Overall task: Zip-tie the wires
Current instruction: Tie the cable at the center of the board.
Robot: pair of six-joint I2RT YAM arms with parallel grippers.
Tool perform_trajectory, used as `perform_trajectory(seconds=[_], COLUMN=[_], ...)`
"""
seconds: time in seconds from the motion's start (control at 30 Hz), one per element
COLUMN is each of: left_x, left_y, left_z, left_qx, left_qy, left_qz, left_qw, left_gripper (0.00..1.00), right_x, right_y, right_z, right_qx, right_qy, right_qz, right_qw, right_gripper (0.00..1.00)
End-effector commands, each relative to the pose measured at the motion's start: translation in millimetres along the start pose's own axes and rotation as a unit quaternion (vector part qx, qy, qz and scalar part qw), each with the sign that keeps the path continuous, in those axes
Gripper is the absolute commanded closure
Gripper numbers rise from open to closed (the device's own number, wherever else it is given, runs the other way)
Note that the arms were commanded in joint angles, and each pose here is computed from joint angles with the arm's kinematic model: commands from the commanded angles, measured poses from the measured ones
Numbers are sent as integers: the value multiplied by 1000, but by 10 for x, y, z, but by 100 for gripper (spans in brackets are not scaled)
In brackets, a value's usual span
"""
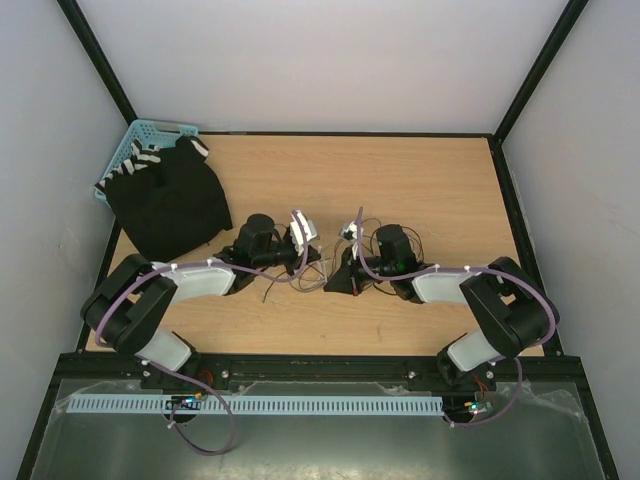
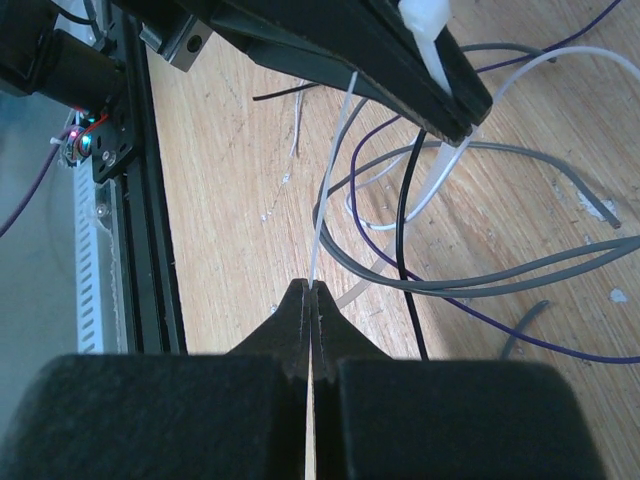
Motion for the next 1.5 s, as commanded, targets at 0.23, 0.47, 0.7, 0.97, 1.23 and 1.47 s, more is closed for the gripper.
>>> perform_trajectory(seconds=[0.23, 0.47, 0.7, 0.97, 1.23, 1.47], left_x=[25, 10, 18, 6, 5, -7], left_y=[70, 66, 53, 101, 80, 63], left_z=[51, 69, 74, 62, 37, 30], left_qx=[-90, -118, -132, -147, -150, -141], left_qy=[33, 49, 57, 60, 59, 58], left_qz=[-34, -51, -49, -62, -61, -63], left_qw=[995, 990, 988, 985, 985, 986], left_gripper=[100, 100, 100, 100, 100, 100], right_x=[-40, -47, -53, -69, -73, -62], right_y=[-101, -141, -140, -162, -149, -162], right_z=[49, 46, 82, 74, 72, 58], right_qx=[-9, -15, -15, -19, -15, -9], right_qy=[27, 31, 41, 41, 39, 32], right_qz=[30, 36, 34, 38, 36, 36], right_qw=[999, 999, 998, 998, 998, 999], right_gripper=[100, 100, 100, 100, 100, 100])
Point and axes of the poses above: each gripper's point midway between its finger pads, its own x axis back along the fingers, its own z axis along the line the jaws close on, y = z × x, the point moved 1 cm from there along x, back along the fingers, and after that the axes turned 11 degrees about -x, right-handed, at the moved point
